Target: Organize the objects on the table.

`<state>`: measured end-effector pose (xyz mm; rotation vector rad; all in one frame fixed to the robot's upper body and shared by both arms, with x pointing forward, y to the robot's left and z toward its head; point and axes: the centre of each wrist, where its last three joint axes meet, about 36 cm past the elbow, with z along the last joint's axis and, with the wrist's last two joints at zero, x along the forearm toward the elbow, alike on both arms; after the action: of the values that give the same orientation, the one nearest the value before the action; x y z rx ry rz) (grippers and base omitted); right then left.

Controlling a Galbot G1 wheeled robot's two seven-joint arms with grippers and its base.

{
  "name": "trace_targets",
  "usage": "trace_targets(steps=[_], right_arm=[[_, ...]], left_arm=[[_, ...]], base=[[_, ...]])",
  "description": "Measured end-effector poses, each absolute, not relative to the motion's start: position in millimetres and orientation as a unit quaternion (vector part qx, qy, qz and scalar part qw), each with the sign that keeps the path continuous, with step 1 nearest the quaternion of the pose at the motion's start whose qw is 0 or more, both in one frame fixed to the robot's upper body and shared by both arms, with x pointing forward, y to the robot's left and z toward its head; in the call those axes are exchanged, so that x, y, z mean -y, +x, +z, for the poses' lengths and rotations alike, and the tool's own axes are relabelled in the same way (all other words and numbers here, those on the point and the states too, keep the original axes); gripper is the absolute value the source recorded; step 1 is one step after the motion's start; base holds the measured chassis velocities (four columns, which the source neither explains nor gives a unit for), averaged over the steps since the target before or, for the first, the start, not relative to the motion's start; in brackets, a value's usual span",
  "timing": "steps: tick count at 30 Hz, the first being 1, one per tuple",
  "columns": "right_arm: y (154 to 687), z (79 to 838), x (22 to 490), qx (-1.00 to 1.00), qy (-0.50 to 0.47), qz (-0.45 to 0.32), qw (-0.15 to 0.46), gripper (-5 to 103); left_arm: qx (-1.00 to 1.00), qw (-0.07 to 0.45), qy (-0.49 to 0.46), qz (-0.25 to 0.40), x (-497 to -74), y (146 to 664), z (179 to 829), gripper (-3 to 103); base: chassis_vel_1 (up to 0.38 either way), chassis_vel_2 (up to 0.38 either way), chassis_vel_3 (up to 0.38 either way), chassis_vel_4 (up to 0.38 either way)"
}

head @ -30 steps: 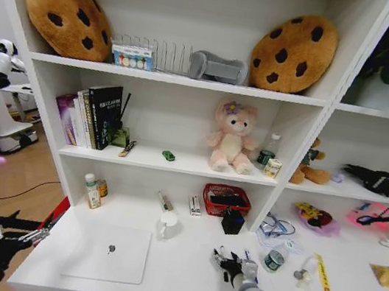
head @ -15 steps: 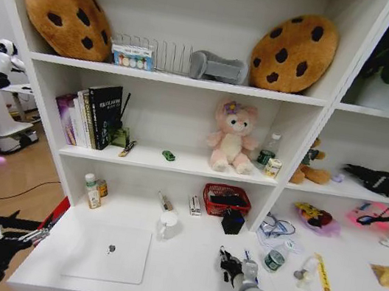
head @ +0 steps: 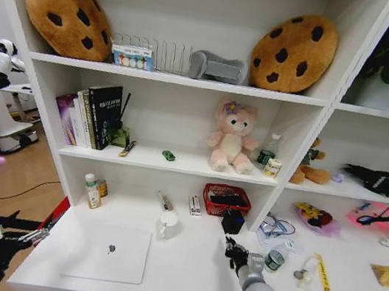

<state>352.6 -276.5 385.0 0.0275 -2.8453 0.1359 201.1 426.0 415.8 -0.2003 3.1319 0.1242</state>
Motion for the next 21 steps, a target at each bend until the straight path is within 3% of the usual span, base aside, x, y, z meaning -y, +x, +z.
trace_targets(steps=[1, 4, 10, 21], right_arm=[[352.6, 385.0, 276.5, 0.988, 0.010, 0.047, 0.146, 9], [371.4, 381.8, 288.8, 0.994, 0.007, 0.099, 0.055, 9], [404.6, 397.7, 295.6, 0.994, -0.001, 0.111, -0.020, 9], [446.3, 384.2, 309.4, 0.991, -0.019, 0.124, -0.039, 9]], left_arm=[[-0.997, 0.000, -0.064, 0.040, -426.0, 201.1, 415.8, 100], [-0.997, 0.000, -0.064, 0.040, -426.0, 201.1, 415.8, 100], [-0.997, 0.000, -0.064, 0.040, -426.0, 201.1, 415.8, 100], [-0.997, 0.000, -0.064, 0.040, -426.0, 201.1, 415.8, 100]], base=[[0.000, 0.000, 0.000, 0.000], [0.000, 0.000, 0.000, 0.000], [0.000, 0.000, 0.000, 0.000], [0.000, 0.000, 0.000, 0.000]])
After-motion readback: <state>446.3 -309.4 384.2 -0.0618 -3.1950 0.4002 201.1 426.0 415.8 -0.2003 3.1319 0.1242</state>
